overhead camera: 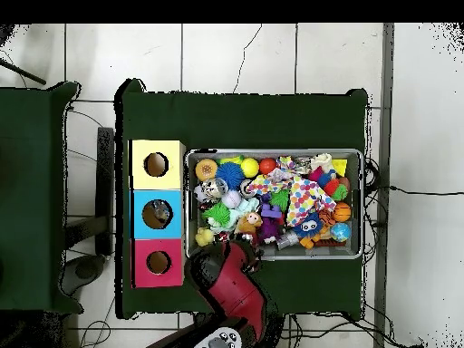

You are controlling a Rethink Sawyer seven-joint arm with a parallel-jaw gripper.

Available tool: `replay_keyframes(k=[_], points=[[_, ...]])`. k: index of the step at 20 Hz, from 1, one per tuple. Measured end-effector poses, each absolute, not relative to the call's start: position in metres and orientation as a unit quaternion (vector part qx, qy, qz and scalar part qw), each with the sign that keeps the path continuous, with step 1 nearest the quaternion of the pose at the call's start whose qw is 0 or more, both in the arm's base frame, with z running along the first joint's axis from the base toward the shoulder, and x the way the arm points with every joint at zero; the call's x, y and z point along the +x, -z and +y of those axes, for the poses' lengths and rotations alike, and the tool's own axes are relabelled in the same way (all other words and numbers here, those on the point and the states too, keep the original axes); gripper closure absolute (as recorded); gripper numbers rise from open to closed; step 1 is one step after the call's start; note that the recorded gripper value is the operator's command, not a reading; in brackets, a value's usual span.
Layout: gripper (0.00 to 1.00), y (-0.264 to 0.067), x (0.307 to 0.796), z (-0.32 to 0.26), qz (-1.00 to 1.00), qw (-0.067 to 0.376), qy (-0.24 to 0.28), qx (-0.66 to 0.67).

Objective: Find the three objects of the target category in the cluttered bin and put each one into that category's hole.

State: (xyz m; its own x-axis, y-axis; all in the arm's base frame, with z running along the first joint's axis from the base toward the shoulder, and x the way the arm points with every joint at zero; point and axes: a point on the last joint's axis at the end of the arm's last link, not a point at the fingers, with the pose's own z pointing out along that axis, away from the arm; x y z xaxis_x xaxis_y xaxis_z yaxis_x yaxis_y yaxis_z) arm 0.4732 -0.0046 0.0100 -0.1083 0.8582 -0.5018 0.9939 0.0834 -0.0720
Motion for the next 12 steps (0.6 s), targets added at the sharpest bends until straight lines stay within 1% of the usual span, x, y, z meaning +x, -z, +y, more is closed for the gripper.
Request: replay_keyframes(k=[8, 12], points=[[0.00, -0.001, 0.459, 0.004, 0.716, 0.166, 0.203, 0.647], [0.00, -0.001, 0.460, 0.004, 0.717, 0.177, 0.200, 0.644]])
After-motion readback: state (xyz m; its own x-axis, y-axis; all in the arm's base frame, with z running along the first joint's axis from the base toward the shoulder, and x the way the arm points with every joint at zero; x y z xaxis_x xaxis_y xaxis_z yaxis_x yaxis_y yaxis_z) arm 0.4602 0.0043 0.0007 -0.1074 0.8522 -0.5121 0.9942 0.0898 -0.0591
